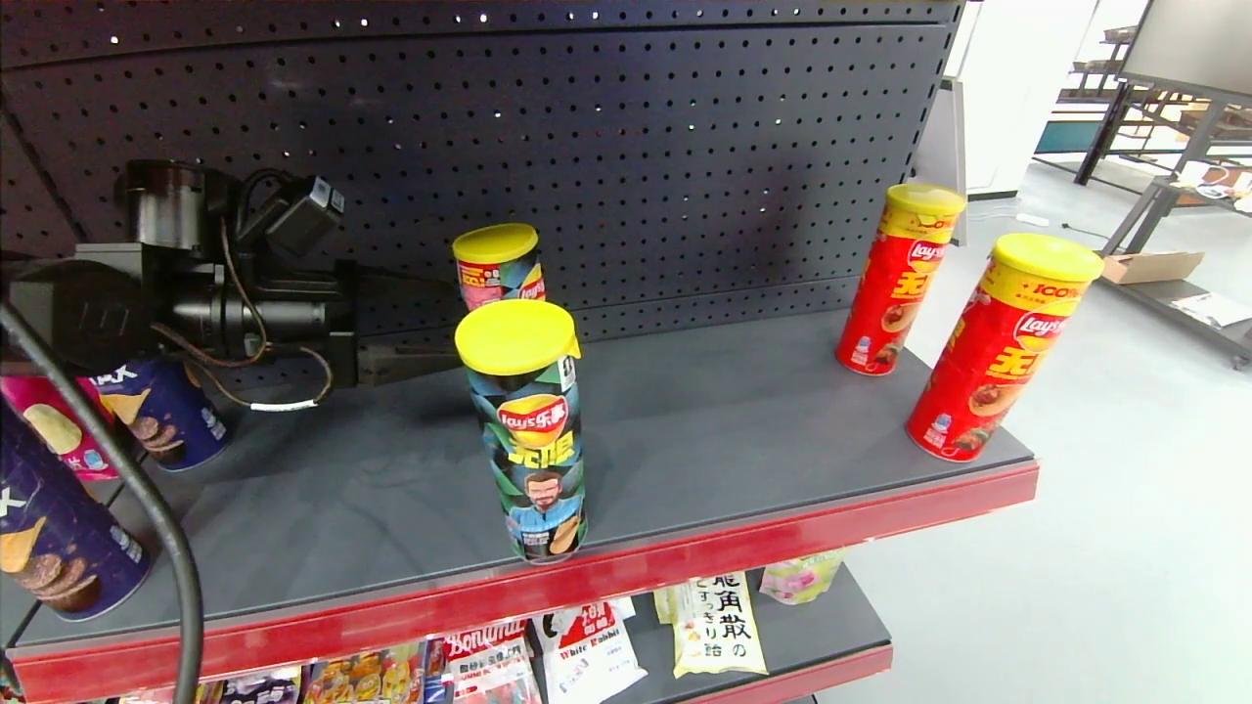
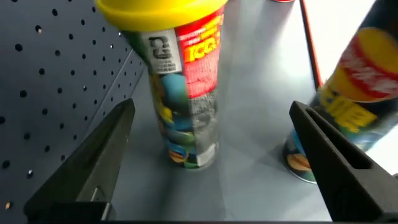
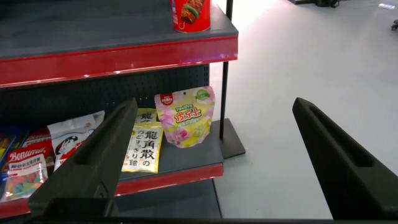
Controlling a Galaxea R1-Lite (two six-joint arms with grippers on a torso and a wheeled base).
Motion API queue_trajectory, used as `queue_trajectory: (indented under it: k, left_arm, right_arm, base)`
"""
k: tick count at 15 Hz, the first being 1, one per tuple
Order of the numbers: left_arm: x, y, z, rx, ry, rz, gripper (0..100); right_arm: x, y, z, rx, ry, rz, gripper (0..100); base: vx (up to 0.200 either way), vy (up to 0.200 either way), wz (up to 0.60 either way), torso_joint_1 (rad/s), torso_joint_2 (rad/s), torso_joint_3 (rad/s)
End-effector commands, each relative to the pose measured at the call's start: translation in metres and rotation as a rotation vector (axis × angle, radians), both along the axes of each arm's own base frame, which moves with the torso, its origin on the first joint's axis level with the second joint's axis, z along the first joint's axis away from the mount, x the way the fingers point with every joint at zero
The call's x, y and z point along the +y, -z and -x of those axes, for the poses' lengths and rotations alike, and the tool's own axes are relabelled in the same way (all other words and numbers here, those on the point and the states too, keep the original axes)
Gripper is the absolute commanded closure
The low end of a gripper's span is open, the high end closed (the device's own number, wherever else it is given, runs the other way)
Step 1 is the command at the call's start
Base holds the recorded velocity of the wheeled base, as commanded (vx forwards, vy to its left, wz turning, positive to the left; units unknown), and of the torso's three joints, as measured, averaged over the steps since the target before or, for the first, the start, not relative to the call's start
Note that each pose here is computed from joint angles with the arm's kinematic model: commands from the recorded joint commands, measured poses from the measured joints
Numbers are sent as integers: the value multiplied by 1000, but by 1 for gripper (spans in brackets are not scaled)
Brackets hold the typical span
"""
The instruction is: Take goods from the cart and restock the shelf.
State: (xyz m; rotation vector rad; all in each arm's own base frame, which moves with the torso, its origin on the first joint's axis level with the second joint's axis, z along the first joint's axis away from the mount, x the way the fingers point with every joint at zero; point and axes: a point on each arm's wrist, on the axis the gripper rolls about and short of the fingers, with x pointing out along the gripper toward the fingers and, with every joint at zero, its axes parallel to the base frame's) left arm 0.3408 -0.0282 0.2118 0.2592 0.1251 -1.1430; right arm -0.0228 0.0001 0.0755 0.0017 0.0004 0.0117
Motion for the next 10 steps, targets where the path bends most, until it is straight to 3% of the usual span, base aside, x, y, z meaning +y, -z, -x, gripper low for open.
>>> queue_trajectory:
  k: [1,5,10]
  left_arm:
    - [4,-10,20,-17,-12,1,0]
    - [6,-14,56,-10,-22,4,0]
    - [13,-30,106,-78,-47,3,0]
  right_arm:
    - [0,0,0,0,-1,0,0]
    - [0,0,0,0,-1,0,0]
    - [0,0,0,0,-1,0,0]
  base:
    - [0,0,0,0,0,0]
    - [0,0,0,0,0,0]
    - [0,0,0,0,0,0]
